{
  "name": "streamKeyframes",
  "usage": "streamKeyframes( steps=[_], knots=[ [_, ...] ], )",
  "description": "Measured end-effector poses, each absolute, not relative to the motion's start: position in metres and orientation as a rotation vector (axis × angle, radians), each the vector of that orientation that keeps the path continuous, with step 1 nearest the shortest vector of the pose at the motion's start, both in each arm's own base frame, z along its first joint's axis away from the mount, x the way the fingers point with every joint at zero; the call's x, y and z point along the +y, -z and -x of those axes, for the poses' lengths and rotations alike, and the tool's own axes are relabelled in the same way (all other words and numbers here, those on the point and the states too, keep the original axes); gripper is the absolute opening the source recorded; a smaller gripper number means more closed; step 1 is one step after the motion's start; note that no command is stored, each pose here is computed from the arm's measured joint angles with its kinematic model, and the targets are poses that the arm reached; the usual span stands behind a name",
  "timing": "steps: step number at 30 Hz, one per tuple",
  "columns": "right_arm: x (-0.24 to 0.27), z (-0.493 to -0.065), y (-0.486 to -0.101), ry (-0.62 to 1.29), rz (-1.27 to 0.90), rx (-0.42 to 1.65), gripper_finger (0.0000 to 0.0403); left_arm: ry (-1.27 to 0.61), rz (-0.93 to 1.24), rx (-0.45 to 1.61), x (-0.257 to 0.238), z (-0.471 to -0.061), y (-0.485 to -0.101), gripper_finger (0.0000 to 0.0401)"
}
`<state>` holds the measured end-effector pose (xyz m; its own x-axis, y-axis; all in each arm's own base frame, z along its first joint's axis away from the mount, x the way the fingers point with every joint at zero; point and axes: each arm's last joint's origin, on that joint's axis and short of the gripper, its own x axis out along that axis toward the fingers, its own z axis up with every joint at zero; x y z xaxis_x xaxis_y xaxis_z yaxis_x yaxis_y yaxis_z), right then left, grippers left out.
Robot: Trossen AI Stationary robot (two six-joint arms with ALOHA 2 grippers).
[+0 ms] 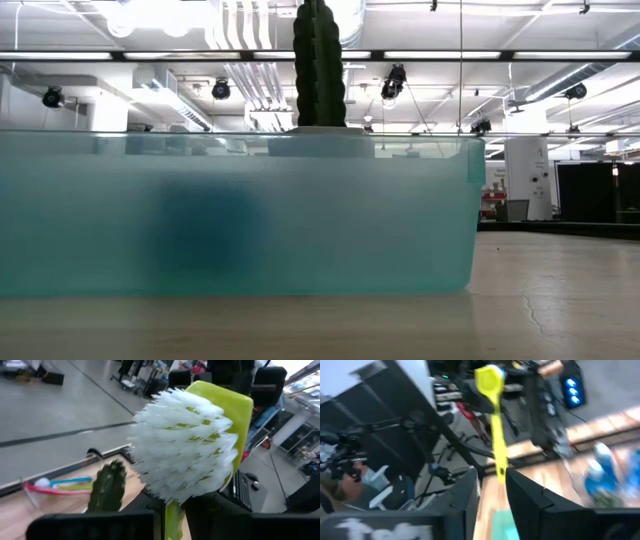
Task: Pick & Place Kitchen Sink Supplies
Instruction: Put the green dish brush into the right transparent bin
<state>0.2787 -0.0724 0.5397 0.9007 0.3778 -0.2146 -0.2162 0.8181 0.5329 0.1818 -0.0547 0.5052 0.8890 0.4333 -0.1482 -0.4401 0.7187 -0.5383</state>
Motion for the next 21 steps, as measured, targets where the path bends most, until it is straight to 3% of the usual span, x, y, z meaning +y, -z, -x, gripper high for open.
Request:
streamKeyframes(
  steps=[5,10,21],
  knots=[
    [-0.054,-0.306,-0.541,-0.328,-0.426,0.22,0.0149,-0.478,0.606,-0.04,-0.055,-0.184,-0.51,0.0035],
    [-0.04,-0.331,-0.536,-0.27,-0.292,0.154,0.0172,-0.522,0.562,-0.079,-0.054,-0.184,-0.514,0.0052],
    [-0.034,-0.367,-0.51,-0.209,-0.359,0.224,0.0194,-0.522,0.538,-0.093,-0.054,-0.185,-0.516,0.0027]
  ],
)
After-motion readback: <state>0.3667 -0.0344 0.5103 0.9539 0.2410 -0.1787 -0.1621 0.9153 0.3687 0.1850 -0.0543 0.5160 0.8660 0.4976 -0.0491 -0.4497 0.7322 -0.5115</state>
